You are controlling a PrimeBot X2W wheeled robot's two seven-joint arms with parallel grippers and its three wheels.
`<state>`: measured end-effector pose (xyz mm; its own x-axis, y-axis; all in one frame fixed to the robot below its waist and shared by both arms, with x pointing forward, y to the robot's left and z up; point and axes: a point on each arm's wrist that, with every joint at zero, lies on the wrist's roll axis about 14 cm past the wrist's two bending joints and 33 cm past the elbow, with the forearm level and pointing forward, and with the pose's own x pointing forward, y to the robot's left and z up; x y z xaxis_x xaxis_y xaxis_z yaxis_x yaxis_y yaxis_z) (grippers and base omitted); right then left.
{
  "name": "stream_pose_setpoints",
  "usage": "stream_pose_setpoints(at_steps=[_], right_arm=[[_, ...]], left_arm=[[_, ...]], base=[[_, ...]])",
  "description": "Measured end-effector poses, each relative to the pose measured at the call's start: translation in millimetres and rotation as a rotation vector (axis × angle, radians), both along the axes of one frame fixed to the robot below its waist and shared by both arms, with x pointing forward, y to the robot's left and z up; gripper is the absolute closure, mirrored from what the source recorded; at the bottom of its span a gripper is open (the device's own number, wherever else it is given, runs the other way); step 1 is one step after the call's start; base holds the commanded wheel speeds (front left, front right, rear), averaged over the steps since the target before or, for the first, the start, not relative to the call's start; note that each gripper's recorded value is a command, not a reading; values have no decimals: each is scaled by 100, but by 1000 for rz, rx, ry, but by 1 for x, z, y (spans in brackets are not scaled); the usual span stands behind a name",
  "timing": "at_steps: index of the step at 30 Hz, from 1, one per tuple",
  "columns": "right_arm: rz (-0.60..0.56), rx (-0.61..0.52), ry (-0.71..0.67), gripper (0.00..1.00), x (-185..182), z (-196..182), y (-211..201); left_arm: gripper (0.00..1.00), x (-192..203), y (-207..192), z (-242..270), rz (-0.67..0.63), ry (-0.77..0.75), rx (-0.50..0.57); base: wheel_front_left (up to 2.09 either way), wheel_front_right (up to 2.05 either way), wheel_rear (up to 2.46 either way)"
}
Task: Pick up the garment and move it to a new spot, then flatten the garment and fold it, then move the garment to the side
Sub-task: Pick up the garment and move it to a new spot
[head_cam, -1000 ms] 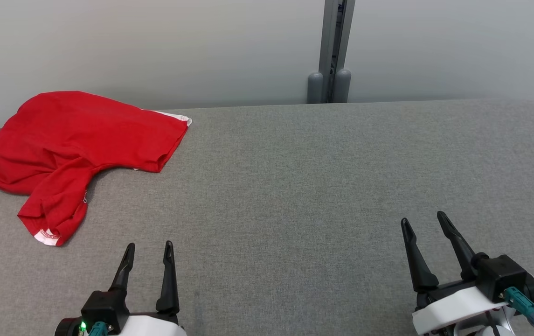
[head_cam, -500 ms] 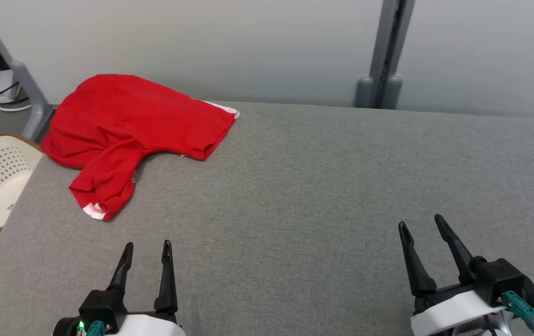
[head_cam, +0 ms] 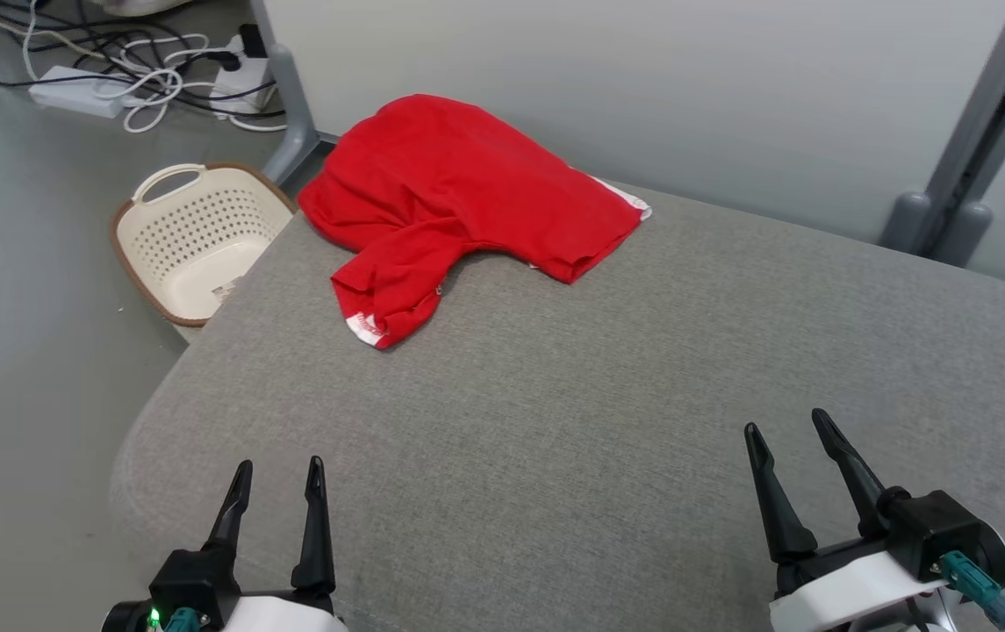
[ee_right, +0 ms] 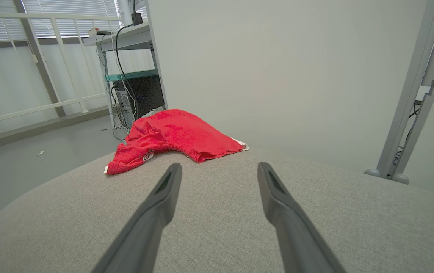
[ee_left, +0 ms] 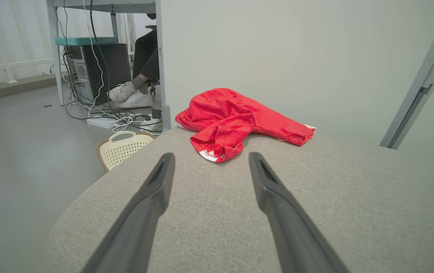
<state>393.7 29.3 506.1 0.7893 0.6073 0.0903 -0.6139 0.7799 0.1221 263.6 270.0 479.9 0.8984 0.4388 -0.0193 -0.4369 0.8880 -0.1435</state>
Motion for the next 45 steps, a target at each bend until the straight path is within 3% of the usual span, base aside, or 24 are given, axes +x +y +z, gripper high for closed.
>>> stream_pose_setpoints(at_steps=[8,22,34,39,45], right_arm=[[111,-2,5,0,-7,-2,38],[100,-15,-5,0,3,-8,35],[-21,-33,-25,0,27,-12,-4],[-78,-59,-10,0,37,-23,-24],[-141,-101,15,0,47,-43,-49]], left_arm=[[0,-30,18,-4,94,13,-9],[0,-22,35,2,125,5,-6],[0,91,92,106,-55,-105,255],[0,149,103,125,-150,13,303],[0,206,102,82,-248,282,249]], base=[[0,0,0],[0,0,0],[0,0,0],[0,0,0],[0,0,0]])
